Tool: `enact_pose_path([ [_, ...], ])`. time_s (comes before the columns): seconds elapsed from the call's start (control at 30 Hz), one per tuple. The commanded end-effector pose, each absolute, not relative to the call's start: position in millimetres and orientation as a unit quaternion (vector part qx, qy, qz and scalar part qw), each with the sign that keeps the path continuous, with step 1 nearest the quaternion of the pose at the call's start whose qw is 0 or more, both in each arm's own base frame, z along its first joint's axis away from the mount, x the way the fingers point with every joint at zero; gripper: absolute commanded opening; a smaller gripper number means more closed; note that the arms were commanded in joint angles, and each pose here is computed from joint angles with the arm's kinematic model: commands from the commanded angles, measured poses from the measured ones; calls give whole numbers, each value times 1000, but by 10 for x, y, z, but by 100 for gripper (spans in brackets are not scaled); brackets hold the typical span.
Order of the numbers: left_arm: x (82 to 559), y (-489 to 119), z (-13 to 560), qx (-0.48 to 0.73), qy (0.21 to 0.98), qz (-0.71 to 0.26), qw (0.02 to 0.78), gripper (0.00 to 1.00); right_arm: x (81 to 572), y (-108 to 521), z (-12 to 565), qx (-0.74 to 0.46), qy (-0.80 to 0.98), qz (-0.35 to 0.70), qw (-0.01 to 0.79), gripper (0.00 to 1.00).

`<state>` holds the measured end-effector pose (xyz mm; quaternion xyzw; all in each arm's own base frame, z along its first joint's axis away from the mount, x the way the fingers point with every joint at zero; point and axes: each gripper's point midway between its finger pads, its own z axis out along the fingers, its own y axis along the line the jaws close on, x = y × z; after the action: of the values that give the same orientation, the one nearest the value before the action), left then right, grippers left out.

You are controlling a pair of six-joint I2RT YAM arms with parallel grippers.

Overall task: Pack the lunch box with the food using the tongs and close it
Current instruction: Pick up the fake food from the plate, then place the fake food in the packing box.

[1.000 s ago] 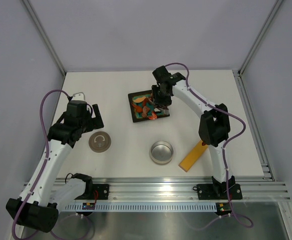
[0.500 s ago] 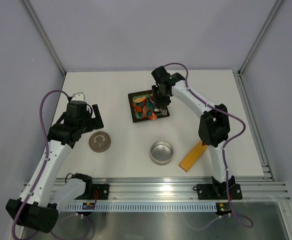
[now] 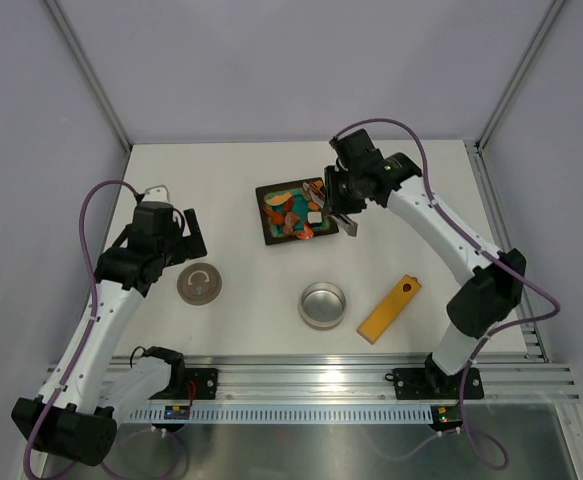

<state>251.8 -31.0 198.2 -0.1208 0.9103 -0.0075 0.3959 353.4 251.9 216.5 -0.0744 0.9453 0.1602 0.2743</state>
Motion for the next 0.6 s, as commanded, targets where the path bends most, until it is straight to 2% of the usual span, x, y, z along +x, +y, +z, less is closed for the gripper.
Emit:
enact_pose_path([
  [0.0, 2580, -272, 2068, -129, 901, 0, 414, 99, 3130, 2451, 2288, -84, 942, 180, 269, 31],
  [0.03, 2583, -269, 2070, -129, 901, 0, 414, 99, 3008, 2409, 2405, -87, 938, 190, 278, 31],
  [0.27, 2617, -284, 2073, -132, 900, -2, 415, 99, 2163, 2196, 2320, -127, 948, 208, 206, 30],
  [0.57, 2679, -319, 2066, -137, 901, -9, 412, 99, 1450, 1977, 2207, -165, 948, 238, 134, 31],
])
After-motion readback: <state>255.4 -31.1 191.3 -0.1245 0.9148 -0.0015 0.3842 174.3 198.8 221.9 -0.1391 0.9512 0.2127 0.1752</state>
